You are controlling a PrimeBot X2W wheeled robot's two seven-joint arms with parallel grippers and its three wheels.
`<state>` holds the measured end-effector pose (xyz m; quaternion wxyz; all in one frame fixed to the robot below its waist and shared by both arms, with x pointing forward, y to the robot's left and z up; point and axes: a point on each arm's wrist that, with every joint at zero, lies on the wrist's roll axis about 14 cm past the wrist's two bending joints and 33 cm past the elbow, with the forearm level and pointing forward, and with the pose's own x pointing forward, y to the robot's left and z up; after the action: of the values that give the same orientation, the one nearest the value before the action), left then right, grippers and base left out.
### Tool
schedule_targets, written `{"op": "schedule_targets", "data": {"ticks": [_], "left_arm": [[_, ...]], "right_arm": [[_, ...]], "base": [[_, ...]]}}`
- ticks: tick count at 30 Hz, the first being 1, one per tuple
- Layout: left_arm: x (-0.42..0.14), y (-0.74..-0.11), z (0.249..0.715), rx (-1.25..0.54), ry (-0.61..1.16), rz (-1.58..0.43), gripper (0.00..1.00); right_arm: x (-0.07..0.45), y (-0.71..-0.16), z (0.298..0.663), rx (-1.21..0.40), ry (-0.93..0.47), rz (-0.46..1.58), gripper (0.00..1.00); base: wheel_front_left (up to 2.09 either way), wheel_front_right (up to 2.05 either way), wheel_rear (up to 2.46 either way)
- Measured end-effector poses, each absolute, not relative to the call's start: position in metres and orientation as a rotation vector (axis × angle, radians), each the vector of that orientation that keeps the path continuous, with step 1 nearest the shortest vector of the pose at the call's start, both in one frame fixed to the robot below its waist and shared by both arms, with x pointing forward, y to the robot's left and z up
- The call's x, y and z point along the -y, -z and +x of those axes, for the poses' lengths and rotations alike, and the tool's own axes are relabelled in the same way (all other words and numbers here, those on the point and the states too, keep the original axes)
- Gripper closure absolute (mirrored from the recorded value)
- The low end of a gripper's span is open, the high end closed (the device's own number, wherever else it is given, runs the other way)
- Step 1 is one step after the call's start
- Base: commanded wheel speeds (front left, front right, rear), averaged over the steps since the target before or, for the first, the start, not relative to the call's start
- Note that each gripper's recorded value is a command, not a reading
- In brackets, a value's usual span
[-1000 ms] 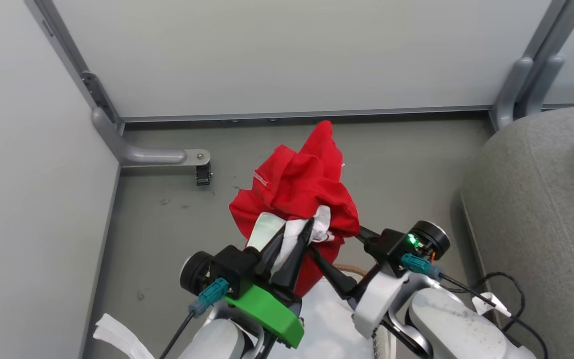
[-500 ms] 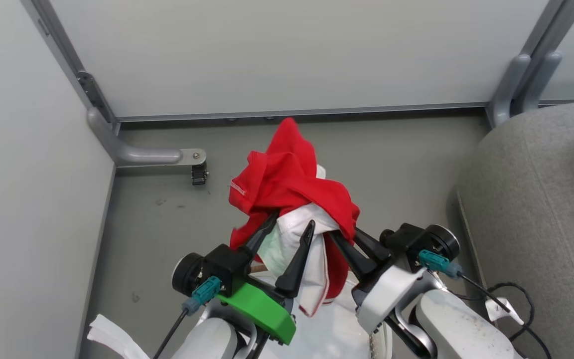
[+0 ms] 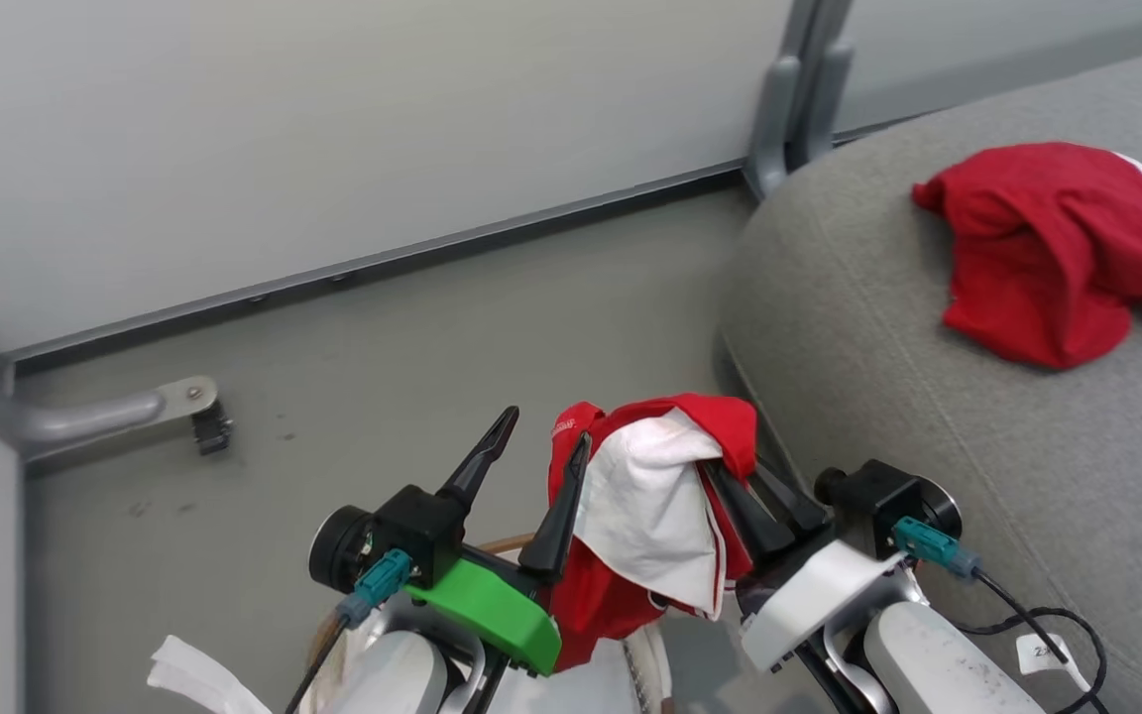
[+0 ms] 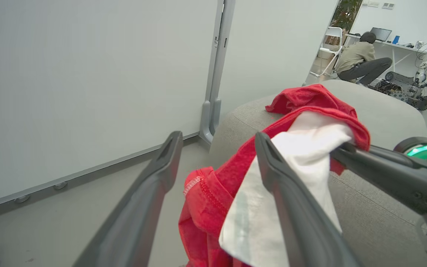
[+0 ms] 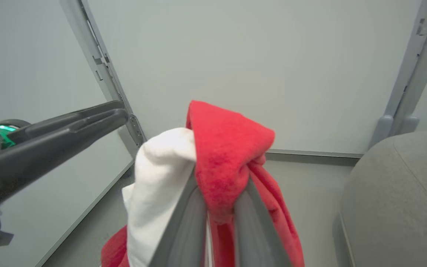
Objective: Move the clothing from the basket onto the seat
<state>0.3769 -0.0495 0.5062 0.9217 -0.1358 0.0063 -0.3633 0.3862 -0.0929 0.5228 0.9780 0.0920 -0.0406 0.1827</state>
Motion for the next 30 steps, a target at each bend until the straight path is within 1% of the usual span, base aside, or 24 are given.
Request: {"op": "schedule_targets", "data": {"ticks": [7,12,16,20,26,30], "left_arm": [[0.100,-0.502,0.364,-0.042,0.904,-0.288,0.00],[0.127,-0.497,0.355,-0.067,0.992,-0.291,0.00],[0.145,-0.495,0.348,-0.080,1.049,-0.298,0.00],[0.155,-0.486,0.343,-0.107,1.091,-0.302,0.00],[0.159,-0.469,0.350,-0.137,1.120,-0.286,0.00],[0.154,-0.451,0.356,-0.175,1.121,-0.275,0.00]], "right_arm": [[0.153,-0.515,0.363,0.074,-0.171,0.183,1.00],[0.186,-0.518,0.349,0.085,-0.068,0.167,1.00],[0.214,-0.532,0.345,0.126,0.002,0.129,1.00],[0.239,-0.562,0.354,0.191,0.032,0.044,1.00],[0.275,-0.620,0.383,0.285,0.020,-0.199,1.00],[0.304,-0.671,0.405,0.363,0.046,-0.354,1.00]], "base": [[0.00,0.00,0.00],[0.00,0.00,0.00],[0.00,0.00,0.00],[0.00,0.00,0.00],[0.00,0.00,0.00],[0.00,0.00,0.00]]}}
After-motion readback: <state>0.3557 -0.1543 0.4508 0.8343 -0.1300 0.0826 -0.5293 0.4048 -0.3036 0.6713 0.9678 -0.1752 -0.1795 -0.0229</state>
